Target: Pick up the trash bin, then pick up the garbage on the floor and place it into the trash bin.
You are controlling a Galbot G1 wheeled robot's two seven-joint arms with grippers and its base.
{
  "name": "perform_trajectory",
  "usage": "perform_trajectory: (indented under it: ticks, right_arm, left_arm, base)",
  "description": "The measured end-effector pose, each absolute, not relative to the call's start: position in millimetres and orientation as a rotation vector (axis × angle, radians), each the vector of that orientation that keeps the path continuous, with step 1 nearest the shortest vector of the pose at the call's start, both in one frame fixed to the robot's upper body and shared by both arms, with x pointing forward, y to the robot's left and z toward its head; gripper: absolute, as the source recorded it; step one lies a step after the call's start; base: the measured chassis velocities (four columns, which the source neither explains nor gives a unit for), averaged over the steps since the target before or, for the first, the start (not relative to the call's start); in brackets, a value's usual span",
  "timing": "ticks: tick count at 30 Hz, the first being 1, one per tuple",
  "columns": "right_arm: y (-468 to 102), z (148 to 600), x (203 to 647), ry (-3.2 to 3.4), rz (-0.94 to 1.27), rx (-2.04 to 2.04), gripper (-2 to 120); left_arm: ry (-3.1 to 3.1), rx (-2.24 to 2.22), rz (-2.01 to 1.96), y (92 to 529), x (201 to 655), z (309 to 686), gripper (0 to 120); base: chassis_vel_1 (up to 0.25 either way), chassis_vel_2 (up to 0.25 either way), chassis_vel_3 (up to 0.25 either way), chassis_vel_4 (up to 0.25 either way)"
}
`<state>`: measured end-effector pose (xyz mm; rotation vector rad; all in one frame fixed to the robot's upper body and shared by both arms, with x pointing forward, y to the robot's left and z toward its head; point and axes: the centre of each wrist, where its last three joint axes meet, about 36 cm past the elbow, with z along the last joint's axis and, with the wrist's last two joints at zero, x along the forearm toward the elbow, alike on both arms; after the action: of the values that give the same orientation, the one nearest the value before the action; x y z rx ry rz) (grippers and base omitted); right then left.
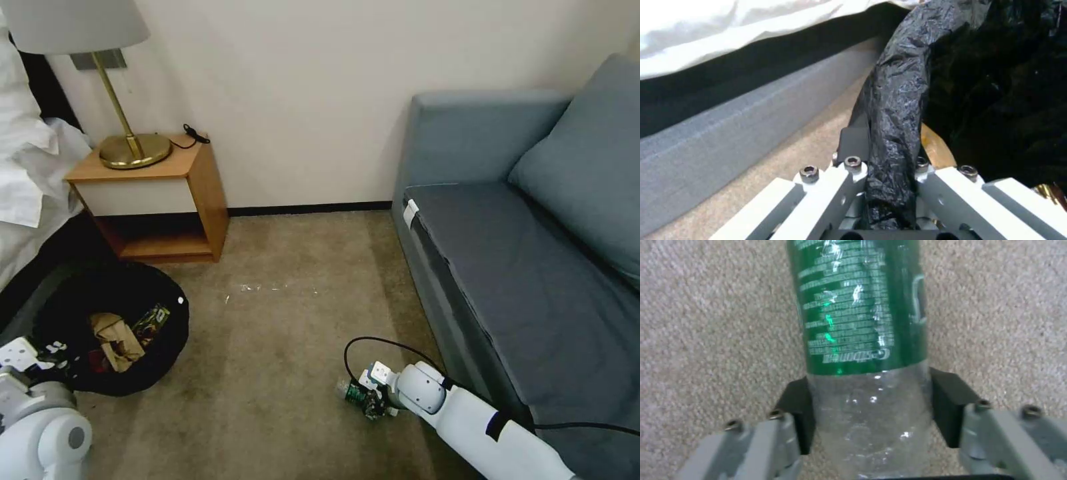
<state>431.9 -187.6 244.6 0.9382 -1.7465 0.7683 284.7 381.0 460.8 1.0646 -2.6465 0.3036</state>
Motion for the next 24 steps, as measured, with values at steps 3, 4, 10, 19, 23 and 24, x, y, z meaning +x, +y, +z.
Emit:
perform_trajectory:
  ticks: [3, 4, 10, 19, 23, 24]
  right_arm:
    - [-186, 249, 435, -1.781, 0.756, 0.936, 44]
    - [-182, 258, 439, -1.846, 0.721, 0.936, 39]
    - [-162, 313, 468, -2.081, 0.542, 0.998, 30]
    - [-90, 393, 505, -2.596, -0.097, 1.424, 28]
    - [-37, 394, 504, -2.643, -0.419, 1.635, 28]
    - [-31, 394, 504, -2.641, -0.451, 1.655, 28]
  left_arm:
    - [-2.647, 1.061, 0.305, 380, 285, 461, 4]
    - [-2.648, 1.057, 0.304, 380, 286, 461, 4]
    - [-2.648, 1.048, 0.303, 379, 287, 460, 4]
    - [-2.639, 1.018, 0.317, 375, 287, 454, 4]
    - [-2.64, 1.018, 0.322, 375, 288, 454, 4]
    - [-2.64, 1.018, 0.322, 375, 288, 454, 4]
  base:
    - [0.0, 0.0, 0.0, 0.0]
    - [0.0, 0.0, 0.0, 0.0]
    - [0.0, 0.0, 0.0, 0.0]
    - [0.0, 0.0, 0.0, 0.0]
    - [0.0, 0.0, 0.0, 0.0]
    - [0.0, 0.0, 0.0, 0.0]
